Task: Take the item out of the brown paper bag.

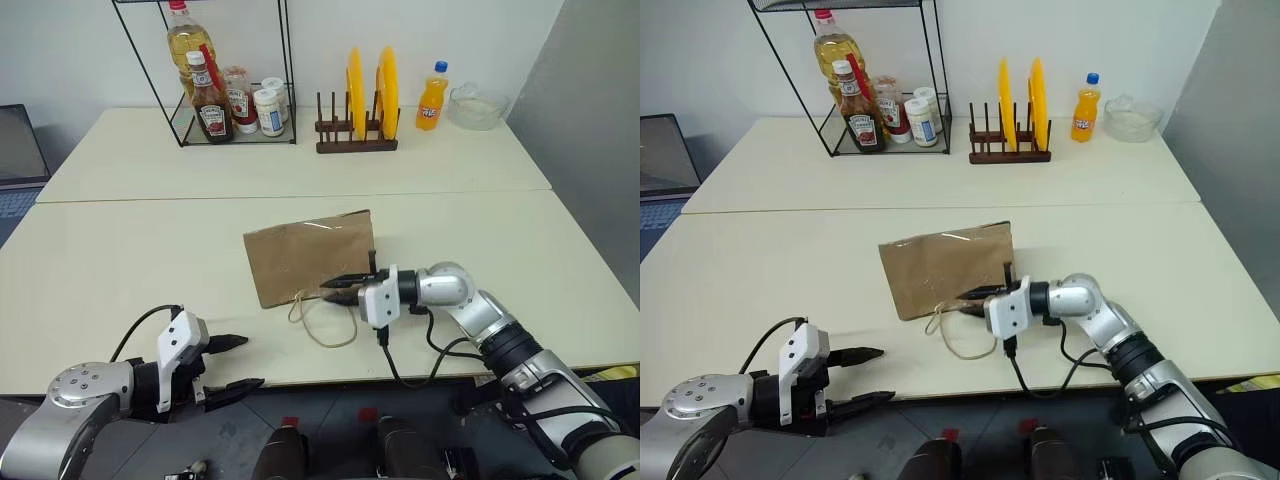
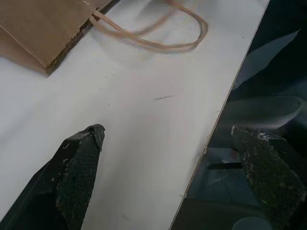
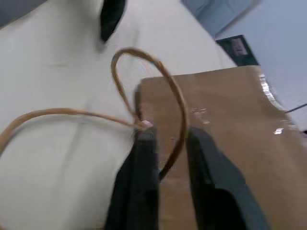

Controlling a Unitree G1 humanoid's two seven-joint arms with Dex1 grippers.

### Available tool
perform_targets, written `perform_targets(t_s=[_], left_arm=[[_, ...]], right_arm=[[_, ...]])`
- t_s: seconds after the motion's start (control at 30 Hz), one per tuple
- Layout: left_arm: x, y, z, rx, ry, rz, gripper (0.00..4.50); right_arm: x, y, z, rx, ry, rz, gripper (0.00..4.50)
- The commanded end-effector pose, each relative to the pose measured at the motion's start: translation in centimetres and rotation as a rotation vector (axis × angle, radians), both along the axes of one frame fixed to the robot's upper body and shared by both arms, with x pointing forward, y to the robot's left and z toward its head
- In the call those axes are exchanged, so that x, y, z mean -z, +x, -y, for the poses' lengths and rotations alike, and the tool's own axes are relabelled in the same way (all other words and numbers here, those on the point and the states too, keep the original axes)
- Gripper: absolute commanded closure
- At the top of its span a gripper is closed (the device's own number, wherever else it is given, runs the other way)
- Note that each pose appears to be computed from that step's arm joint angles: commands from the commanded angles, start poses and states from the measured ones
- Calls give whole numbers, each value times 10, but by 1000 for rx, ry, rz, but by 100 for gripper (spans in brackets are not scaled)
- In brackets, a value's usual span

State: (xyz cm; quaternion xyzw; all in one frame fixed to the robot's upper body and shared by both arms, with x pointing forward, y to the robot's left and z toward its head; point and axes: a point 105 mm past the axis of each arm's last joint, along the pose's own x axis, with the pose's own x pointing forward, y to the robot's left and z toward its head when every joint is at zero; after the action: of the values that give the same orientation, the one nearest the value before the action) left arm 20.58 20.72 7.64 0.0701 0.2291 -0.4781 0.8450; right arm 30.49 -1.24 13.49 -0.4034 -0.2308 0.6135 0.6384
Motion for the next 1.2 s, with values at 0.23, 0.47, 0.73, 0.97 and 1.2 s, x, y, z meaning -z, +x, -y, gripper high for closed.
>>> perform_targets(t_s=[0.23, 0.47, 0.73, 0.97, 1.2], left_arm=[[-10, 15, 14, 7, -84, 2, 0], [-21, 32, 39, 21, -219, -20, 0], [-35, 30, 58, -4, -470, -178, 0], [-28, 50, 65, -136, -594, -249, 0], [-16, 60, 76, -189, -593, -259, 0]], right_arm=[[-55, 10, -6, 68, 148, -59, 447], [-61, 16, -14, 100, 169, -78, 447], [-61, 21, -13, 125, 172, -74, 447], [-63, 22, -14, 130, 175, -62, 447], [-68, 22, -17, 122, 181, -34, 447]])
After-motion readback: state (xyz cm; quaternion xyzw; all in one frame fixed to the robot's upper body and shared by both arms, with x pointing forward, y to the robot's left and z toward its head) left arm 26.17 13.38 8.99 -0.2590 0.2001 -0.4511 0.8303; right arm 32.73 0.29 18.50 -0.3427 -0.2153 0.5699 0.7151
